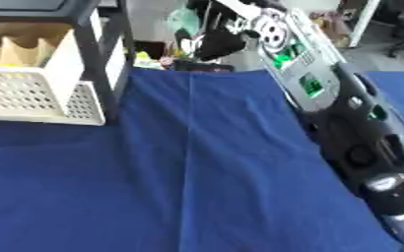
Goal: Pick up objects from table and place into drawer.
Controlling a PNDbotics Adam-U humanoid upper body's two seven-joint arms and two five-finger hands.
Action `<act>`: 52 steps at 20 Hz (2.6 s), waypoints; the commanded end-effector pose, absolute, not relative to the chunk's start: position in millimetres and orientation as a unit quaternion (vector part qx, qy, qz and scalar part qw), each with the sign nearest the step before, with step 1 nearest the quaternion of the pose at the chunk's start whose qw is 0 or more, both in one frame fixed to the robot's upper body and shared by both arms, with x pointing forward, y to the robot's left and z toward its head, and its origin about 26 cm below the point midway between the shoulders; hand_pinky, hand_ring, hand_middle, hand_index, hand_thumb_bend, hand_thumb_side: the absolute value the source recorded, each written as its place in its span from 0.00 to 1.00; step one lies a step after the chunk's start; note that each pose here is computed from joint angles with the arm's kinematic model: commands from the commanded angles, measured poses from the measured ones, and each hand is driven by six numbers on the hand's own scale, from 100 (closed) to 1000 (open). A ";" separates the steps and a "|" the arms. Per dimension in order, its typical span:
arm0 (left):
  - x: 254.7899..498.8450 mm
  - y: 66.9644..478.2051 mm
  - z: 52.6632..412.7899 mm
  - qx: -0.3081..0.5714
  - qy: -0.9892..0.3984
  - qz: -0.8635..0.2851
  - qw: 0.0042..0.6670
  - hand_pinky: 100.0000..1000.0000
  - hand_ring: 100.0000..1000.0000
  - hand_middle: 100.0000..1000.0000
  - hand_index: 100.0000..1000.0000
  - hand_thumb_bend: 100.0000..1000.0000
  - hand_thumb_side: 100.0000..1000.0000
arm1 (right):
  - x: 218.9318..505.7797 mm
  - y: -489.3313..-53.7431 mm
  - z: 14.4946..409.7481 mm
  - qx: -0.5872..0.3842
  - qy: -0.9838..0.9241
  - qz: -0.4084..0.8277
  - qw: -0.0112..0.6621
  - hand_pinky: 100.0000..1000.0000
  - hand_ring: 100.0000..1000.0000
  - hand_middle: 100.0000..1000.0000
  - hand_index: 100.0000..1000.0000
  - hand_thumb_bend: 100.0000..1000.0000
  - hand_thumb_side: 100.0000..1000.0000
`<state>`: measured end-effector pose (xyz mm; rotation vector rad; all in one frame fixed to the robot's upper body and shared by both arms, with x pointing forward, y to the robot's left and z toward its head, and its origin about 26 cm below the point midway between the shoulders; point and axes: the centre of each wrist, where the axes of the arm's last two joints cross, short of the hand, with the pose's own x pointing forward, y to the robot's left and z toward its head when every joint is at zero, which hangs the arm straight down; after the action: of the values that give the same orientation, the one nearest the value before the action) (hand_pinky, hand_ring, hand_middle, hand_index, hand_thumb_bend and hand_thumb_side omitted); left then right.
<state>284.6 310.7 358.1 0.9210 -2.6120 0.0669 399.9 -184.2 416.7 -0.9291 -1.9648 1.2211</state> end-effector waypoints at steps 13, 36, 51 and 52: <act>282.4 300.7 369.1 0.299 -0.941 0.010 0.160 0.00 0.00 0.00 0.70 0.17 0.39 | 387.9 -148.9 453.5 -0.340 -0.788 0.433 0.276 0.55 0.50 0.48 0.58 0.00 0.17; 280.8 289.0 382.7 0.262 -0.956 0.013 0.131 0.00 0.00 0.00 0.70 0.18 0.39 | 406.7 -105.0 443.9 -0.327 -0.795 0.434 0.270 0.54 0.49 0.47 0.56 0.00 0.16; 280.5 288.0 384.4 0.259 -0.957 0.017 0.127 0.00 0.00 0.00 0.69 0.17 0.40 | 406.5 -92.6 447.6 -0.326 -0.806 0.424 0.255 0.53 0.49 0.47 0.56 0.00 0.16; 280.5 288.2 384.3 0.259 -0.957 0.016 0.127 0.00 0.00 0.00 0.69 0.17 0.40 | 405.4 -92.5 449.6 -0.325 -0.809 0.419 0.252 0.53 0.49 0.47 0.56 0.00 0.16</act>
<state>285.7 287.2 376.0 0.7421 -2.7550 0.0507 406.4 -102.3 450.0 -0.8964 -2.1922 1.1256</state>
